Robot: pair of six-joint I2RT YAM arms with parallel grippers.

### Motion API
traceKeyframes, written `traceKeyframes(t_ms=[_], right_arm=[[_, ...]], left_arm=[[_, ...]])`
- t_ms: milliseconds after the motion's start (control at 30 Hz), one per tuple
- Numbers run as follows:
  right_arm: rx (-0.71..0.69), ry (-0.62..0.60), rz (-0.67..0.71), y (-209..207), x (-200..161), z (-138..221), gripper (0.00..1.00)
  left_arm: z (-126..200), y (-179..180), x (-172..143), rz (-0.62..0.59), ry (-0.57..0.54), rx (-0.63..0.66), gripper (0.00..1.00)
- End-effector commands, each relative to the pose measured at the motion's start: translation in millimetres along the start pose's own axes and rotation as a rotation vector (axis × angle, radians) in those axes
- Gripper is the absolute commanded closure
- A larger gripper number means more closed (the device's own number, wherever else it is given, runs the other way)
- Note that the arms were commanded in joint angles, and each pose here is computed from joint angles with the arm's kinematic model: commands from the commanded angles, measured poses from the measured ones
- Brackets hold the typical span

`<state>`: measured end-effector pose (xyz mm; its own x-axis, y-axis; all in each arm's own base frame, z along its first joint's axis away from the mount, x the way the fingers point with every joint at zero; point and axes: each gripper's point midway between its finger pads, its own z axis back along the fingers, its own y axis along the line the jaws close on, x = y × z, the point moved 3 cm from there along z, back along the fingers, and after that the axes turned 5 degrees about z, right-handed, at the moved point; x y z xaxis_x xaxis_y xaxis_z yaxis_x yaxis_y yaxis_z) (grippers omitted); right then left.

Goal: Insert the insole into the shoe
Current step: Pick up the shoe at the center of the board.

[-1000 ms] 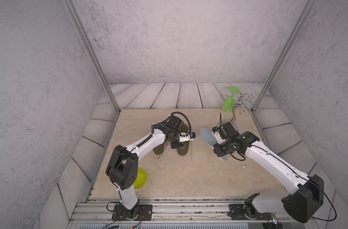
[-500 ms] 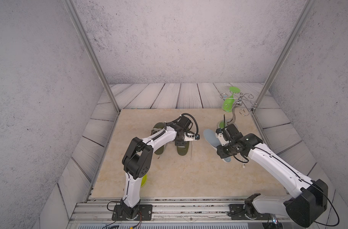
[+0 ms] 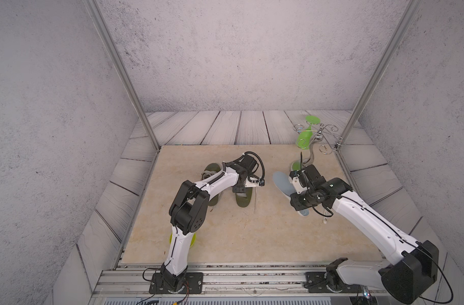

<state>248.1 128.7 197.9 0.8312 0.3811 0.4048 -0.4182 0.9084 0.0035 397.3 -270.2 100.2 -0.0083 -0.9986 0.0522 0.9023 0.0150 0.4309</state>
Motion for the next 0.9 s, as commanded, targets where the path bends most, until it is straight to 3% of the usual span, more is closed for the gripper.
traceKeyframes(t_ms=[0,500,533,633,867], right_arm=[[0.013,-0.001,0.001,0,-6,6,0.63],[0.022,0.005,-0.013,-2,-8,5,0.63],[0.023,0.006,-0.012,-1,-8,5,0.63],[0.025,0.004,-0.012,-2,-9,6,0.64],[0.029,0.010,-0.010,-1,-9,5,0.65]], left_arm=[[-12,6,1,-0.059,0.038,0.043,0.63],[-30,17,9,-0.043,0.054,0.134,0.64],[-31,17,9,-0.046,0.057,0.135,0.68],[-31,16,8,-0.052,0.061,0.134,1.00],[-6,17,11,-0.002,0.023,0.097,1.00]])
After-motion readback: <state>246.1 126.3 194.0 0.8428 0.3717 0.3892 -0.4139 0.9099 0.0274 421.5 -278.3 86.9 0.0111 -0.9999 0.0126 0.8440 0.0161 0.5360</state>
